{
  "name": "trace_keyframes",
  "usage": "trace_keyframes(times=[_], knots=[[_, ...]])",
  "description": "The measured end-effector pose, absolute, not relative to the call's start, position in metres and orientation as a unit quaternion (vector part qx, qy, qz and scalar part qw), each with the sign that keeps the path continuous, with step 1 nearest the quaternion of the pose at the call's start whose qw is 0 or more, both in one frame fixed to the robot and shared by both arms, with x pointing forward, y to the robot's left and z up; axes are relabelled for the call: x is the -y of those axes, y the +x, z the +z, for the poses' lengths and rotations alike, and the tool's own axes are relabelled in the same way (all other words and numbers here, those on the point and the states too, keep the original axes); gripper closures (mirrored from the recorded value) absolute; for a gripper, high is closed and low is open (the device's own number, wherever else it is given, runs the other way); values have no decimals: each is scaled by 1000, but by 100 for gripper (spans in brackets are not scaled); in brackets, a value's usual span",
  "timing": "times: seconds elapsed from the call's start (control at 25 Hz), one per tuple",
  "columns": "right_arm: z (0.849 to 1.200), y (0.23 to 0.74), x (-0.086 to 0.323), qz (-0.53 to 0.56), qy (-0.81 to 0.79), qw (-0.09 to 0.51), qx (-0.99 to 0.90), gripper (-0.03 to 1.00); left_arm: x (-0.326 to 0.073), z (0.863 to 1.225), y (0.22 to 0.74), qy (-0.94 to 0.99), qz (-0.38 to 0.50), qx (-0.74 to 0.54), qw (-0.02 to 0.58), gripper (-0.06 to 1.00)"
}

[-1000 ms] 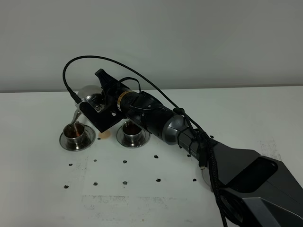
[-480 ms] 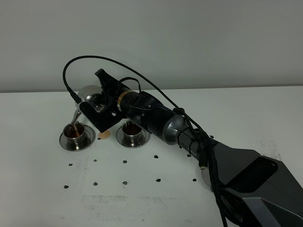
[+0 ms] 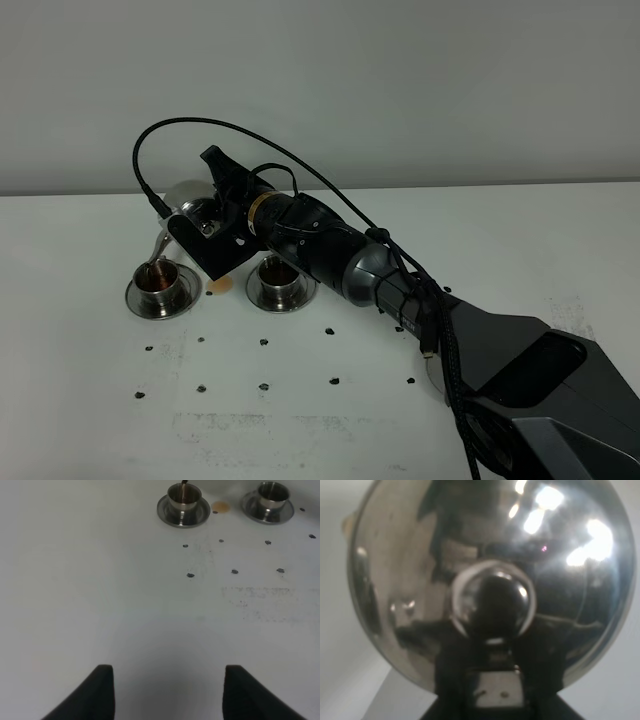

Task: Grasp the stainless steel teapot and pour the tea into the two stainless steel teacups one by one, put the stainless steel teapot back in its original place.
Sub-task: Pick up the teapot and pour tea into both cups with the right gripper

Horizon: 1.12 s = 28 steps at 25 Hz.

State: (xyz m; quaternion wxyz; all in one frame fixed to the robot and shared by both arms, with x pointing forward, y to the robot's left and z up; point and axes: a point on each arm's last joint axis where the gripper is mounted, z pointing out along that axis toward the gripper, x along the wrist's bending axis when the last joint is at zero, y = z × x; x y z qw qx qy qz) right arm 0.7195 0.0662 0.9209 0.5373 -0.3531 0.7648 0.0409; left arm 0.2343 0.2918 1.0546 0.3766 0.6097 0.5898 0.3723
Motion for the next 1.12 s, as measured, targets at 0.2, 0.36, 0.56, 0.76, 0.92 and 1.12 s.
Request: trace_keyframes(times=[0.2,0.36,0.56,0.76,0.92,1.12], knots=[[921,720,-66,41,-353,537,-765,76,-292,1055,234,610,372,-590,377,41],[921,720,-66,41,-353,537,-765,76,-292,1055,234,610,372,-590,377,41],[921,720,-66,41,-353,537,-765,76,-292,1055,234,610,372,-590,377,41],[921,720,-66,41,-352,537,-765,76,-292,1055,234,610,372,-590,377,41],[921,720,-66,43,-350,537,-766,76,-292,1055,234,610,372,-590,377,41],[921,719,-66,44,-349,537,-766,76,-292,1055,234,610,372,-590,376,41]])
